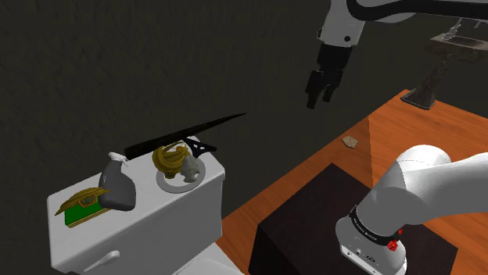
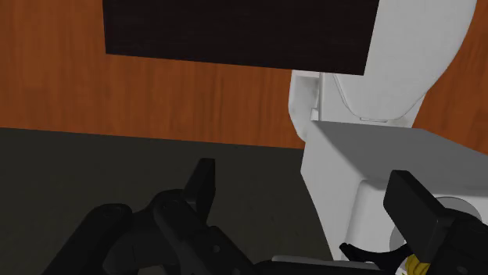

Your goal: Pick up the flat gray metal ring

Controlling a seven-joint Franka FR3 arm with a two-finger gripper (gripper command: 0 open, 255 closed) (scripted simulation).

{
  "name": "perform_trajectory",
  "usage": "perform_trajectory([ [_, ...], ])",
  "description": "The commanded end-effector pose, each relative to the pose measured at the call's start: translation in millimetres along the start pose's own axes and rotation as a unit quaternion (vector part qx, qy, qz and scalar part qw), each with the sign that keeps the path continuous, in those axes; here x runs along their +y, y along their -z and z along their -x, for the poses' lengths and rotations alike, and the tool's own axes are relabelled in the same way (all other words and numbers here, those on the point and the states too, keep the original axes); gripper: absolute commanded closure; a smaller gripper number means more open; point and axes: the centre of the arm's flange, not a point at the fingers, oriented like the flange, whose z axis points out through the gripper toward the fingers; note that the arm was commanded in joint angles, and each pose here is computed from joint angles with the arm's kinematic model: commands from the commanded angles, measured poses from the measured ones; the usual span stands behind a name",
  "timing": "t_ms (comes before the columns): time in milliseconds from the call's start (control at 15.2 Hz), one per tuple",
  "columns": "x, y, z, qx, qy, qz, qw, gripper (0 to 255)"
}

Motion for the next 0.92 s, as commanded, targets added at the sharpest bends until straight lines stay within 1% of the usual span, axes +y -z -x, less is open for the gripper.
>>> perform_trajectory([
  [0, 0.0, 0.0, 0.0, 0.0, 0.0, 0.0, 1.0, 0],
  [396, -48.9, -37.8, -51.6, 0.003, 0.057, 0.011, 0.9983, 0],
  [594, -75.2, -57.0, -75.3, 0.004, 0.086, 0.017, 0.9961, 0],
  [858, -112.0, -83.0, -104.6, 0.006, 0.124, 0.025, 0.992, 0],
])
